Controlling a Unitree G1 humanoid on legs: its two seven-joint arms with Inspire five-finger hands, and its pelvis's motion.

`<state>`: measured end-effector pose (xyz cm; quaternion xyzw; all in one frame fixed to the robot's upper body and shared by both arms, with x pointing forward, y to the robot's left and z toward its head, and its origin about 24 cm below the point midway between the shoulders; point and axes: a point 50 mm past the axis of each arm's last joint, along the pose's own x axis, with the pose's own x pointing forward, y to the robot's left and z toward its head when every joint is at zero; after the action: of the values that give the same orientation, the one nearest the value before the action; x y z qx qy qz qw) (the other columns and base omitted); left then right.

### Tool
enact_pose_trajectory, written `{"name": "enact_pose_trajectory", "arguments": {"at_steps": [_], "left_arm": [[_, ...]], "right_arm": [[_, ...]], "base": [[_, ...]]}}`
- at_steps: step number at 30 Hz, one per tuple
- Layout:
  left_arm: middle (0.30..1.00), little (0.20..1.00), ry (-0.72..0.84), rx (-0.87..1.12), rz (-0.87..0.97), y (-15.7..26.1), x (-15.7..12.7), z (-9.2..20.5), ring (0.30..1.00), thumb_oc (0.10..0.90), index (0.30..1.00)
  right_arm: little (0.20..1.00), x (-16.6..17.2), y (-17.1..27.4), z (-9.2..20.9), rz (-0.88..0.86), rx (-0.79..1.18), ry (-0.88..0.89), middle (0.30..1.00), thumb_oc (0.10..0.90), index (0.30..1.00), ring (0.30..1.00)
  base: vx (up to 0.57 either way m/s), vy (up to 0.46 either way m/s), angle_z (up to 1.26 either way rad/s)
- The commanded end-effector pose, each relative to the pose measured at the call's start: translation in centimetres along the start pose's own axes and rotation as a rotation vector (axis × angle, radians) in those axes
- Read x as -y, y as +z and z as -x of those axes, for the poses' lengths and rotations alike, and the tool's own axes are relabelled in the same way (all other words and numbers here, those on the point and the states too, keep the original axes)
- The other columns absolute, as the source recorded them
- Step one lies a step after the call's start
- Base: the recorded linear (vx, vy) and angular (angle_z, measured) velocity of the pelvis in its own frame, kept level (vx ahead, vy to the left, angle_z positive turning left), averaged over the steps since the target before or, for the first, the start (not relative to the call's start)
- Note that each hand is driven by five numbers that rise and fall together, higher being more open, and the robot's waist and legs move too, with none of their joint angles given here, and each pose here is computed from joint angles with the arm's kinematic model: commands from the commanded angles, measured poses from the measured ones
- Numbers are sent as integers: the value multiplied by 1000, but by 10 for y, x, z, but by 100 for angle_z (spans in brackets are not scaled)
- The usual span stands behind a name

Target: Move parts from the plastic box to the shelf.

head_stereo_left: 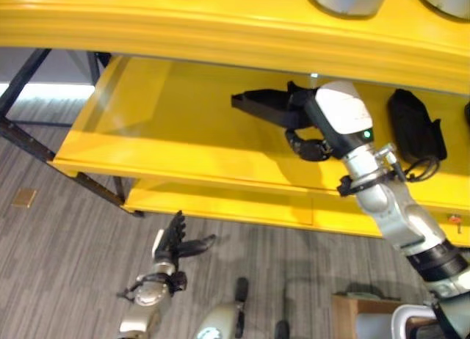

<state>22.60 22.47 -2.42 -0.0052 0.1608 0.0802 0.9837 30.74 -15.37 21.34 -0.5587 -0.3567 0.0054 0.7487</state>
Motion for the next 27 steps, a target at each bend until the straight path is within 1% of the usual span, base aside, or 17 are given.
{"name": "enact_pose_trajectory", "arguments": {"at_steps": [1, 5, 11, 12, 13, 16, 19, 21, 24, 27], "left_arm": [[1000, 1000, -10, 87, -49, 9, -6, 10, 1000, 900, 1000], [1000, 1000, 17, 107, -46, 14, -13, 10, 1000, 900, 1000], [1000, 1000, 11, 140, -75, 24, -18, 9, 1000, 900, 1000], [1000, 1000, 12, 162, -92, 30, -20, 8, 1000, 900, 1000], [1000, 1000, 13, 163, -90, 31, -20, 7, 1000, 900, 1000], [1000, 1000, 54, 203, -76, 39, -27, 6, 1000, 900, 1000], [1000, 1000, 71, 189, -69, 35, -30, 6, 1000, 900, 1000], [1000, 1000, 57, 167, -47, 28, -24, 7, 1000, 900, 1000], [1000, 1000, 52, 149, -31, 22, -21, 11, 1000, 900, 1000], [1000, 1000, 34, 129, -35, 19, -19, 11, 1000, 900, 1000]], "right_arm": [[300, 42, 13, -26, -13, 77, -262, 300, 400, 300, 300], [300, 41, 19, -34, -27, 96, -259, 300, 400, 300, 300], [300, 42, 23, -44, -20, 111, -244, 300, 400, 300, 300], [300, 46, 25, -51, -11, 122, -252, 300, 400, 300, 300], [300, 46, 25, -52, -10, 124, -253, 300, 400, 300, 300], [300, 57, 36, -73, -1, 164, -280, 300, 400, 300, 300], [300, 53, 35, -71, 10, 162, -254, 300, 400, 300, 300], [300, 47, 30, -65, 2, 147, -225, 300, 400, 300, 300], [300, 44, 30, -64, -10, 144, -208, 300, 400, 300, 300], [300, 42, 29, -66, -38, 133, -196, 300, 400, 300, 300]], "base": [[65, 157, -24], [46, 133, -25], [25, 149, -20], [-65, 113, -24], [-24, 97, -33], [35, -37, -58], [66, -107, -29], [102, -217, 41], [96, -258, 68], [42, -204, 20]]}}
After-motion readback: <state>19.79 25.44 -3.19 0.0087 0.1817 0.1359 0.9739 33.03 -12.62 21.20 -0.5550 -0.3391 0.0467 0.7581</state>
